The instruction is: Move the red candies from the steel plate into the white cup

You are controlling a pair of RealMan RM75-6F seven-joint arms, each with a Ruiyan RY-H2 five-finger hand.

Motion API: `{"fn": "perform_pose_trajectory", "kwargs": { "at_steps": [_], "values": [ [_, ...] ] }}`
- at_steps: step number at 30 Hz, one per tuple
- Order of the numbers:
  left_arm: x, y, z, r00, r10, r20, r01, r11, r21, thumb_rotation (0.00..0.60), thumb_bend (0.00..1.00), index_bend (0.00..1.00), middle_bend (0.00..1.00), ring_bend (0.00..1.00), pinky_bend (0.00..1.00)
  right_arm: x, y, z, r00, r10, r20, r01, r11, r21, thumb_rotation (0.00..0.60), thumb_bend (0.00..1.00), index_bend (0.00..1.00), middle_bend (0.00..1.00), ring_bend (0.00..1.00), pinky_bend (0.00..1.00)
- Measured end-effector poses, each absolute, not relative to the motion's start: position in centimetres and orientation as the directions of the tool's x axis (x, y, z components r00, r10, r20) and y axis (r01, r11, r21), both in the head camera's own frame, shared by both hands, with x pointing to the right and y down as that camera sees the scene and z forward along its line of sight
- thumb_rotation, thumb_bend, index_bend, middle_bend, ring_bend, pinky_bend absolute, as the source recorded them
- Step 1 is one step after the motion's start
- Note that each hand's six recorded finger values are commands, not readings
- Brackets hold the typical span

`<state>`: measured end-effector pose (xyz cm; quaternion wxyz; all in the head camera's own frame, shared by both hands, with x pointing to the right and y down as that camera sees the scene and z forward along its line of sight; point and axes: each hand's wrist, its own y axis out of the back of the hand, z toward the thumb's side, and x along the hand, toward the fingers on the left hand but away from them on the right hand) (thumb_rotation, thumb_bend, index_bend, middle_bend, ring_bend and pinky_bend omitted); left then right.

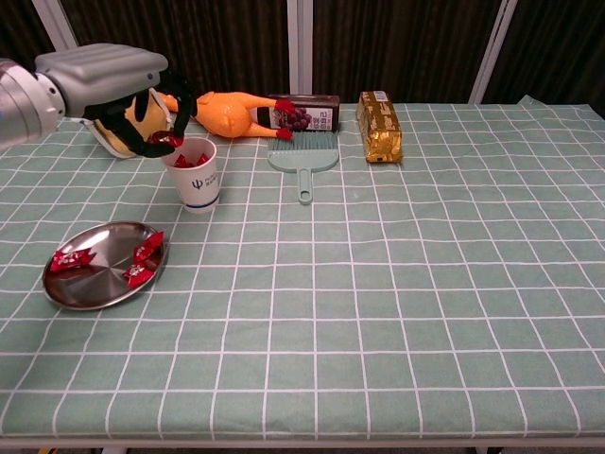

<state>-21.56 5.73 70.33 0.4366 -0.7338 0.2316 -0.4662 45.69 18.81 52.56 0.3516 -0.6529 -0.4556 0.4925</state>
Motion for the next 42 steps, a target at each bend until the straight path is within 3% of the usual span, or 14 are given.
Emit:
{"fn": "perform_pose_trajectory", "kwargs": {
  "at_steps": [5,13,19,26,31,42],
  "values": [
    [-20.6,5.2,71.1,0.443,-0.748,0.495,0.071,-0.521,-0.851,0.6,0.32,0.53,0.39,0.27,0.49,46.0,18.8,52.7,0.092,0.941,-0.326,0.248,-0.339,-0.907,0.6,0.27,0.0,0.18,0.0,0.17],
    [-20.9,4.8,71.1,0.409,-0.76,0.506,0.079,-0.522,-0.849,0.6,0.29,0.34,0.34,0.24,0.47,46.3,18.8,52.7,0.088,0.941,-0.327,0.252,-0.338,-0.907,0.6,0.27,0.0,0.18,0.0,0.17],
    [-23.6,5.7,68.9,0.376,-0.804,0.461,0.04,-0.483,-0.875,0.6,0.29,0.35,0.34,0.24,0.47,46.4,18.7,52.7,0.092,0.941,-0.325,0.252,-0.337,-0.907,0.6,0.27,0.0,0.18,0.0,0.17],
    [-28.9,9.6,67.3,0.312,-0.811,0.495,0.043,-0.509,-0.86,0.6,0.28,0.49,0.38,0.24,0.47,45.8,18.4,52.8,0.113,0.941,-0.319,0.256,-0.338,-0.906,0.6,0.27,0.0,0.18,0.0,0.17],
    [-30.3,13.3,68.3,0.306,-0.768,0.563,0.073,-0.571,-0.818,0.6,0.28,0.5,0.38,0.24,0.47,45.4,18.5,52.8,0.123,0.94,-0.319,0.257,-0.341,-0.904,0.6,0.27,0.0,0.18,0.0,0.17],
    [-29.9,16.9,72.3,0.279,-0.695,0.663,0.129,-0.657,-0.743,0.6,0.28,0.5,0.38,0.24,0.47,45.2,18.6,52.4,0.122,0.941,-0.316,0.25,-0.337,-0.908,0.6,0.27,0.0,0.18,0.0,0.17]
  ]
}}
